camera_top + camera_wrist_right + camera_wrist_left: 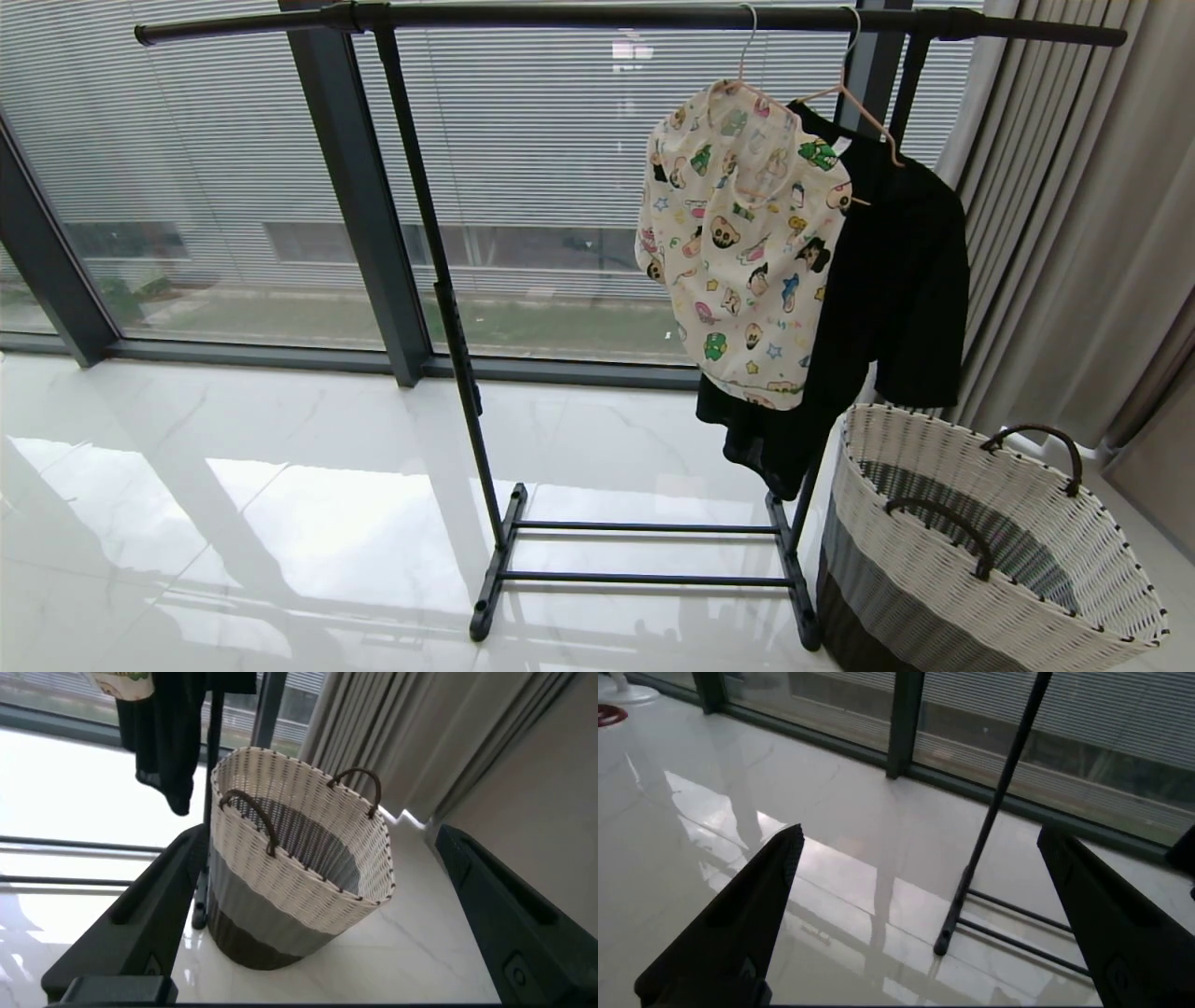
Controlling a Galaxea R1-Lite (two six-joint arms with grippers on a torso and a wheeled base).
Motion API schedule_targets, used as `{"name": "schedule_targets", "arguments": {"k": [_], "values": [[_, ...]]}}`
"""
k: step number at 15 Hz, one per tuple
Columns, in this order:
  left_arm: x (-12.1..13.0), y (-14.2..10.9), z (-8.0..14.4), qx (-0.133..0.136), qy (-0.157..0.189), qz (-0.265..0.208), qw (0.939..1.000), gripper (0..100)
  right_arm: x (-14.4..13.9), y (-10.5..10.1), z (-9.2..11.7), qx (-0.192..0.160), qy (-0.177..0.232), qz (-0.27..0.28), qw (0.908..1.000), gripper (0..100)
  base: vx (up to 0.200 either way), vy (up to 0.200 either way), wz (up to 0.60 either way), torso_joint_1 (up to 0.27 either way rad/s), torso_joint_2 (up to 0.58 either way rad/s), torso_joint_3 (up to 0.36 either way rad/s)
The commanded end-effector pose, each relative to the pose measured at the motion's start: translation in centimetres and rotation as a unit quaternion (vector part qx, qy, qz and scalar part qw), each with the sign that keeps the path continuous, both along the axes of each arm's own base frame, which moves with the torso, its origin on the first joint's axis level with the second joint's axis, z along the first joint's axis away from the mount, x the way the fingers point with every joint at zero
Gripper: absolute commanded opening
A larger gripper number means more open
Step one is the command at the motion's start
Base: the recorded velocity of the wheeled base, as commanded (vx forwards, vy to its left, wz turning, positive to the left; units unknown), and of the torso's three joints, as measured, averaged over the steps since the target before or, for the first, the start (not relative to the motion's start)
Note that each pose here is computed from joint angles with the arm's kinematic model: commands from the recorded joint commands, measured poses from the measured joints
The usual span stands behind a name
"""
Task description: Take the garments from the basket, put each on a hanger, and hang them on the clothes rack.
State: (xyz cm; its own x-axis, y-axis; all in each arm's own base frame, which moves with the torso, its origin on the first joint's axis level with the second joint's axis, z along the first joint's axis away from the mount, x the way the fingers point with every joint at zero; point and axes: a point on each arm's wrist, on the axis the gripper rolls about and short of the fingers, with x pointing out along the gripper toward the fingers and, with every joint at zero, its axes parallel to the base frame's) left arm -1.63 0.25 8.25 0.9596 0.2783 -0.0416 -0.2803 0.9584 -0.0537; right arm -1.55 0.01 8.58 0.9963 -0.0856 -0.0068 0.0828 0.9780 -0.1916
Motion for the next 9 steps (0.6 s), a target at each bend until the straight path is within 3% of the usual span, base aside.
{"name": "schedule_targets", "arguments": {"k": [1,3,5,9], "values": [[0.07,-0.12,-0.18,-0.008,0.008,-0.027,0.9996,100,0.06,-0.12,-0.01,0.011,0.004,0.043,0.9990,100,0.000,0.000,0.00,0.000,0.00,0.000],[0.07,-0.19,-0.35,-0.021,0.013,-0.043,0.9988,100,0.09,-0.28,-0.14,0.027,0.011,0.094,0.9952,100,0.000,0.000,0.00,0.000,0.00,0.000],[0.07,-0.19,-0.38,-0.021,0.015,-0.043,0.9987,100,0.10,-0.36,-0.17,0.038,0.013,0.105,0.9936,100,0.000,0.000,0.00,0.000,0.00,0.000],[0.10,-0.37,-0.40,0.030,0.027,-0.086,0.9955,100,0.10,-0.43,-0.17,0.037,0.012,0.074,0.9965,100,0.000,0.000,0.00,0.000,0.00,0.000]]}}
